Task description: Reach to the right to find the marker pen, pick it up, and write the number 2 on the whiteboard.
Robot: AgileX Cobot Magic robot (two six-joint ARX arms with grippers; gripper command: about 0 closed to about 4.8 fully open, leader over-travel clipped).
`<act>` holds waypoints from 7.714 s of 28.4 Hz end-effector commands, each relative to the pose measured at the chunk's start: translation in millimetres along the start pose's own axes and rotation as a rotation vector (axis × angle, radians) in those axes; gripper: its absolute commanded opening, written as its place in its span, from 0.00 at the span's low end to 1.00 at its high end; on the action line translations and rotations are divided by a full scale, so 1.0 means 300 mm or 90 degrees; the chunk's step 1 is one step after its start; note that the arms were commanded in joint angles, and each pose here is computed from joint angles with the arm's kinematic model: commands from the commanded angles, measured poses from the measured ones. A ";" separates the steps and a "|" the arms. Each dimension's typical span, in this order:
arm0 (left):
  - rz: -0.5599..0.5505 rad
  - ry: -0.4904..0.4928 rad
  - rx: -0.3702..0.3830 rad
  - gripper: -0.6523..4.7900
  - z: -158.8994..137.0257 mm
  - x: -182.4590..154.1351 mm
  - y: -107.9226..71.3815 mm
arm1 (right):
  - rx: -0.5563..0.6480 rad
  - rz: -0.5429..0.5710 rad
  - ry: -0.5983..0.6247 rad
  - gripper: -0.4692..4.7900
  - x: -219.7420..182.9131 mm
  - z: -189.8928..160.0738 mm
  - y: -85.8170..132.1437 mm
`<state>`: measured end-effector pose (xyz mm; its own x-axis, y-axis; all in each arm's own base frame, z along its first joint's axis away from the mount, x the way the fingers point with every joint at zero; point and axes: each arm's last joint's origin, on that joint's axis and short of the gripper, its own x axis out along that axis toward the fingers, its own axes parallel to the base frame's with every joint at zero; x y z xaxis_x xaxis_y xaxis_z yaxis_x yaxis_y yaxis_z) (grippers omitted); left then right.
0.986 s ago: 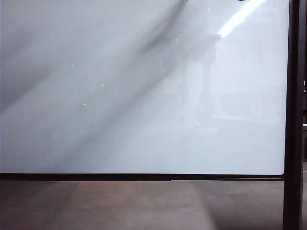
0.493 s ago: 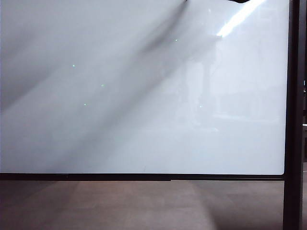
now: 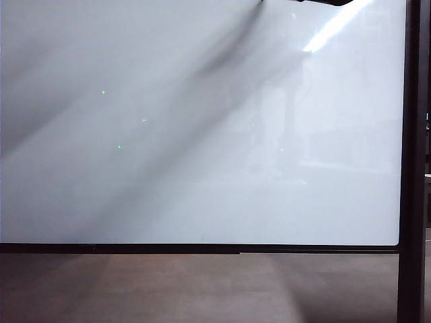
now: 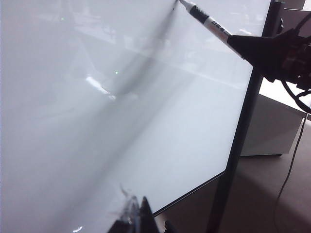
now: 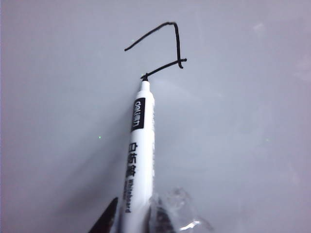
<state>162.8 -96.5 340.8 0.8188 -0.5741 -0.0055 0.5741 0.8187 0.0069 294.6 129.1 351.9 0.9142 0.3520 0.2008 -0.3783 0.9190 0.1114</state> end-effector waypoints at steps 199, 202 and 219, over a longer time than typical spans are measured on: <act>0.181 0.014 -0.030 0.11 -0.383 -0.392 -0.011 | -0.075 -0.100 0.117 0.21 -0.839 -0.138 -0.073; 0.181 0.018 -0.029 0.11 -0.413 -0.377 -0.010 | -0.040 -0.104 0.129 0.21 -0.843 -0.160 -0.075; 0.185 -0.020 -0.029 0.11 -0.509 -0.327 -0.003 | -0.046 -0.110 0.192 0.21 -0.851 -0.195 -0.079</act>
<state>81.1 -40.0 187.6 0.9483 -0.3175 0.0009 0.3173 0.9475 -0.0393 79.0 28.1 239.1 0.9679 0.2174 -0.1263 -0.2141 0.9760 0.0395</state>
